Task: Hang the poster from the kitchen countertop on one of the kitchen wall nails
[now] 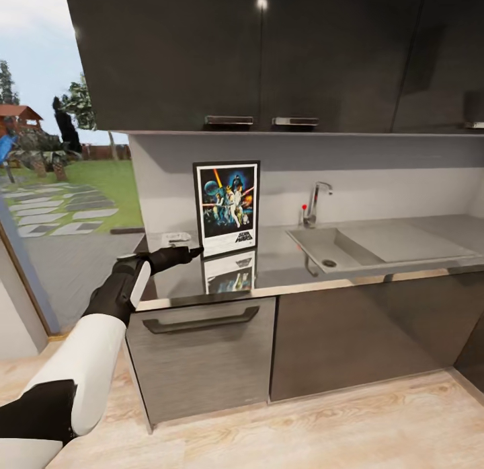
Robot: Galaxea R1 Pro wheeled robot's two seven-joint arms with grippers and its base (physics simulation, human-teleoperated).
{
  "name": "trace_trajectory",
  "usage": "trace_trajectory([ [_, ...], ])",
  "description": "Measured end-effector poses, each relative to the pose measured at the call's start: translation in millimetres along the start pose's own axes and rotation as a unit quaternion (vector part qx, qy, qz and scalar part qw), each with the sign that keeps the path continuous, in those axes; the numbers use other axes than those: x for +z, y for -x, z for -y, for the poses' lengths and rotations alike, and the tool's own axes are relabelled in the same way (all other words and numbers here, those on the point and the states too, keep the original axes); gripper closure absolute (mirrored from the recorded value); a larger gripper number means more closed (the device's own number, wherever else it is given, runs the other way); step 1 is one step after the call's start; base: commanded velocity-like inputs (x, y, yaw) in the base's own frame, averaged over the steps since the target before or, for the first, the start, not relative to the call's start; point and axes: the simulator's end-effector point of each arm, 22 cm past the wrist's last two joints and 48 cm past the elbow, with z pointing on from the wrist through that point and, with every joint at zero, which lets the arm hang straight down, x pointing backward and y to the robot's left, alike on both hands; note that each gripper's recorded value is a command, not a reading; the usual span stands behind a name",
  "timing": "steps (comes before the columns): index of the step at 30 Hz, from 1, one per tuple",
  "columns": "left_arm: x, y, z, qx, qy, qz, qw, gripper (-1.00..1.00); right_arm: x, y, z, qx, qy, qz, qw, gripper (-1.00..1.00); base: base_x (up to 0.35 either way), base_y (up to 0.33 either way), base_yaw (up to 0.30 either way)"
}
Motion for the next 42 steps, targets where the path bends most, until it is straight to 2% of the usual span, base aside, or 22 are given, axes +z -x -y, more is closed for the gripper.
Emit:
trace_trajectory([
  [1,2.5,-2.0,-0.8,0.005,-0.001,0.008,1.0000,-1.00,-0.8,-2.0,-0.6,0.000,0.001,-0.002,1.0000,-1.00,0.290,0.000,0.000],
  [5,4.0,-5.5,-2.0,0.006,0.000,0.008,0.9999,-1.00,-1.6,-4.0,-3.4,0.003,0.001,-0.005,1.0000,-1.00,0.227,0.000,0.000],
  [15,8.6,-12.7,9.3,0.031,-0.008,-0.004,0.9995,-1.00,-2.3,-5.6,-4.9,0.004,0.001,-0.007,1.0000,-1.00,0.148,0.000,0.000],
  [25,8.6,-12.9,9.5,0.032,-0.008,-0.005,0.9994,-1.00,-2.6,-6.3,-5.5,0.004,0.002,-0.008,1.0000,-1.00,0.193,0.000,0.000],
  [42,9.3,-19.8,4.6,0.031,-0.004,-0.011,0.9995,-1.00,-8.1,-18.7,-6.0,0.005,0.002,-0.023,0.9997,-1.00,0.066,0.021,0.000],
])
